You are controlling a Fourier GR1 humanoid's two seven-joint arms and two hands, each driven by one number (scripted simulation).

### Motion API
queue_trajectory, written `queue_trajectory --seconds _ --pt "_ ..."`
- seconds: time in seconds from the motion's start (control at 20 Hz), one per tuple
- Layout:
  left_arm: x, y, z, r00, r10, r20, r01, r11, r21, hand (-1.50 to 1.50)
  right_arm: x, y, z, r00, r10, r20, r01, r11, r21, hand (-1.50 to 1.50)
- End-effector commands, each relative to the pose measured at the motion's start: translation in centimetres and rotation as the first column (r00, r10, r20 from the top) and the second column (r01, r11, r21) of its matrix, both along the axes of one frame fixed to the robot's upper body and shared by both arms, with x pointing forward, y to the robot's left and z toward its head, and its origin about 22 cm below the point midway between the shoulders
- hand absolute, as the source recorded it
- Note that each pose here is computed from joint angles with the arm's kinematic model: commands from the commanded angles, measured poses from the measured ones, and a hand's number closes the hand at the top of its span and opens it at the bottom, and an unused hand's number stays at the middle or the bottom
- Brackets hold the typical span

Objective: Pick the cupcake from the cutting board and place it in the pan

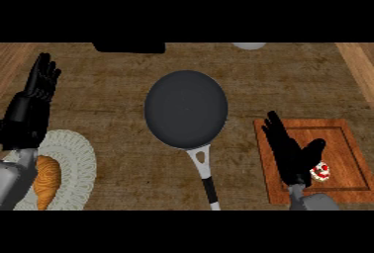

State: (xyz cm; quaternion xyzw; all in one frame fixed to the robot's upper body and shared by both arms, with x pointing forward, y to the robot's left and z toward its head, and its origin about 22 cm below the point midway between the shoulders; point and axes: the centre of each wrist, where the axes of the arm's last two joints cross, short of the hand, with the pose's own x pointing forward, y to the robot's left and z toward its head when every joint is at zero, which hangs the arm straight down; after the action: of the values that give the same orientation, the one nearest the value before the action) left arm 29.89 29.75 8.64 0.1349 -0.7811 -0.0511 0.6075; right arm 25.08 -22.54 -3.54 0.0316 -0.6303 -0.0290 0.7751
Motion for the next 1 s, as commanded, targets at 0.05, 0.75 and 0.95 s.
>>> queue_trajectory --seconds 0.05,0.75,0.95 --pt "-1.3 -1.7 -2.0 0.996 -0.084 -0.040 0.081 0.993 -0.081 0.00 2.4 -2.5 3.6 0.938 0.289 0.193 -0.299 0.954 0.023 1.50" --pt "-4.8 -9.2 -7.1 0.960 -0.263 -0.097 0.235 0.944 -0.231 0.00 3.1 -22.5 15.7 0.578 0.699 0.422 -0.586 0.715 -0.382 -1.50" --pt "-4.5 -9.4 -6.8 0.954 -0.287 -0.086 0.264 0.942 -0.208 0.00 3.9 -23.2 17.7 0.534 0.772 0.345 -0.593 0.633 -0.498 -1.50"
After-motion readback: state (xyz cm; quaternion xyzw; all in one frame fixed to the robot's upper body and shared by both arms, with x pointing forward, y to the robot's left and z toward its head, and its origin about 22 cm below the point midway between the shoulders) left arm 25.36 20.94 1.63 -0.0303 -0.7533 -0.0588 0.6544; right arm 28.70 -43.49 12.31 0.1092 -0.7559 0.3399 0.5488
